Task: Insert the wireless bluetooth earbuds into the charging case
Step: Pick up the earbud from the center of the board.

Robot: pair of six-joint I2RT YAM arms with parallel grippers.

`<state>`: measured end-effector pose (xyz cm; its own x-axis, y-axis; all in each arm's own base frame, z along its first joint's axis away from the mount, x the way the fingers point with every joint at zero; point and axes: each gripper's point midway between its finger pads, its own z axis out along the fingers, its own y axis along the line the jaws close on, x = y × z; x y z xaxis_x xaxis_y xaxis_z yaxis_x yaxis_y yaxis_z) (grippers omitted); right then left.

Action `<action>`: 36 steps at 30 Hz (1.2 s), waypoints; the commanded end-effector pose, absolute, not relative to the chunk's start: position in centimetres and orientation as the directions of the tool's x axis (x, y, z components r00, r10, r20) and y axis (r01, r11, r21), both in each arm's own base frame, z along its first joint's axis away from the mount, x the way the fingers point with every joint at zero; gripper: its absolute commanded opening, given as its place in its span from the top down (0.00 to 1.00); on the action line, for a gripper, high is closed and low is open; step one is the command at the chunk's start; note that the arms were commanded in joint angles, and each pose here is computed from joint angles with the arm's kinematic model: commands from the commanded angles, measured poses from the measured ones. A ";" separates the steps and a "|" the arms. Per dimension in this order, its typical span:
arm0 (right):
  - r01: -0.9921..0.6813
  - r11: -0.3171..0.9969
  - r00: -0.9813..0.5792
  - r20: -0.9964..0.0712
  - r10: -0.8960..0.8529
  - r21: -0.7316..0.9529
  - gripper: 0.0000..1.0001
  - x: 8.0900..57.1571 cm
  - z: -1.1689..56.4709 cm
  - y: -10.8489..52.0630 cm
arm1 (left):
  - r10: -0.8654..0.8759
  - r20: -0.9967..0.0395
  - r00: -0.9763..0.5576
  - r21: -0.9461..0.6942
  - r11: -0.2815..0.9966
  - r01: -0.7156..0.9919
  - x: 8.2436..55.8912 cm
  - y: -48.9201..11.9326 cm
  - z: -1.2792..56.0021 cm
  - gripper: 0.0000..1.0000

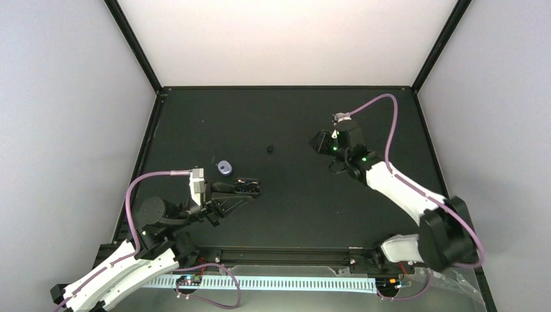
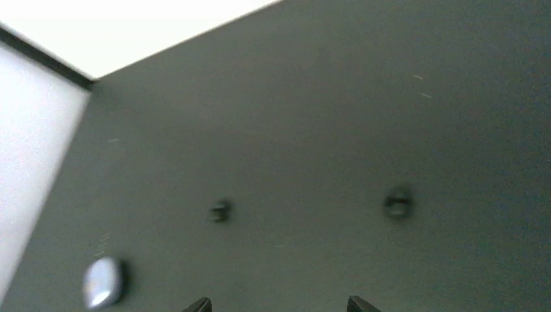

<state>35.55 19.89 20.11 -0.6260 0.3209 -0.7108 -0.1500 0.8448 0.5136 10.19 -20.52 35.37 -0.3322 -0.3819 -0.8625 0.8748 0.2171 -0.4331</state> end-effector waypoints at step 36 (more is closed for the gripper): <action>0.104 0.969 -0.881 -0.431 0.196 0.226 0.62 45.8 1.8 16.8 | -0.339 -0.905 -0.256 -0.361 0.295 0.884 10.4 -19.9 34.3 0.98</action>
<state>46.38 16.94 3.47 -0.8521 0.2271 -0.4715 0.1120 0.9592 0.2597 10.48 -20.03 34.05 -0.2740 -0.3367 -0.9009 0.8791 0.2923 -0.3766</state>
